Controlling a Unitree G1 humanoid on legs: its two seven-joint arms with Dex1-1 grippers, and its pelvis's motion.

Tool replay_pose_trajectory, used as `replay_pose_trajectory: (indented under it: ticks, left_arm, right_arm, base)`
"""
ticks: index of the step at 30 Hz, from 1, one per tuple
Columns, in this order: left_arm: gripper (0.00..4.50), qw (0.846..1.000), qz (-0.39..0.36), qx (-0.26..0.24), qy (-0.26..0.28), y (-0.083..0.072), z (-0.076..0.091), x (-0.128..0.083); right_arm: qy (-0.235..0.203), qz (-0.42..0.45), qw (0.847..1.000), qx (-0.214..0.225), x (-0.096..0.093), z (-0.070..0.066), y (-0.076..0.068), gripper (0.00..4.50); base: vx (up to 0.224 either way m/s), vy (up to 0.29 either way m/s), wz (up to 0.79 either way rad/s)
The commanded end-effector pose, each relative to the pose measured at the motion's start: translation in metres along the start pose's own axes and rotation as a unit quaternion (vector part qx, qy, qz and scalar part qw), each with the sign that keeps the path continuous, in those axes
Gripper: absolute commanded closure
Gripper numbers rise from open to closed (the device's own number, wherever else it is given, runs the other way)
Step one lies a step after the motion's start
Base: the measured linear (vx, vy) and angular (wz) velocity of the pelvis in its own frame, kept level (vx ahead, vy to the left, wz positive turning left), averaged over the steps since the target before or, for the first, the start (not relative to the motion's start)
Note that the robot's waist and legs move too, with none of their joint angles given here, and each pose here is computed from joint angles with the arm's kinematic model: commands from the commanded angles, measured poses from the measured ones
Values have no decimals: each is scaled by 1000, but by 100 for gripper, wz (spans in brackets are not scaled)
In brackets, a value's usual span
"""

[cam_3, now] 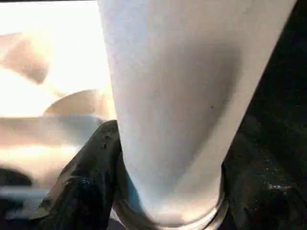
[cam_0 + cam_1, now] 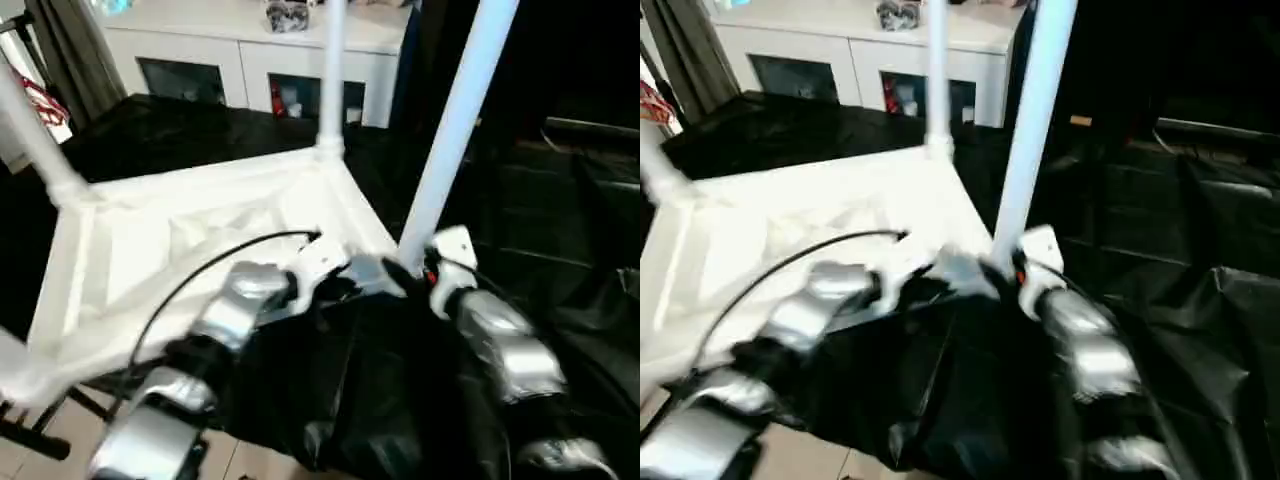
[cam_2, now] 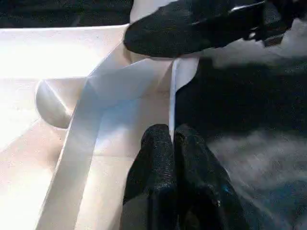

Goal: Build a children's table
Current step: Rotate leg to tighten

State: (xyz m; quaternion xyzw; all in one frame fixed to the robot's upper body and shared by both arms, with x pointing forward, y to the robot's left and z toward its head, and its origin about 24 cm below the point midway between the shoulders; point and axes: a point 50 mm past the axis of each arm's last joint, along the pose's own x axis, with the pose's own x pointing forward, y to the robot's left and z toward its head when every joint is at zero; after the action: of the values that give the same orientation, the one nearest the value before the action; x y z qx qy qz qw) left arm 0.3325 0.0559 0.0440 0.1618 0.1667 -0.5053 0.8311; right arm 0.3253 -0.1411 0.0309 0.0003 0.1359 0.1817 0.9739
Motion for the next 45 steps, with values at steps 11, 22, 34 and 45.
replay_pose_trajectory:
  ticks: [11,22,34,45]
  left_arm:
    - [450,998,-20,33,-56,-4,19,-1]
    - [450,989,-119,72,-49,-5,2,-32]
    - [450,978,-197,73,-10,-7,-13,-54]
    - [450,986,-156,61,-14,-1,-10,-53]
  right_arm:
    - [20,115,993,2,5,-10,36,78]
    - [36,276,958,-67,-30,-3,12,82]
    - [86,374,916,-120,-50,-3,2,177]
    - [82,361,923,-103,-48,-12,11,184]
  base:
    - [0,0,0]
    - [0,0,0]
    - [0,0,0]
    - [0,0,0]
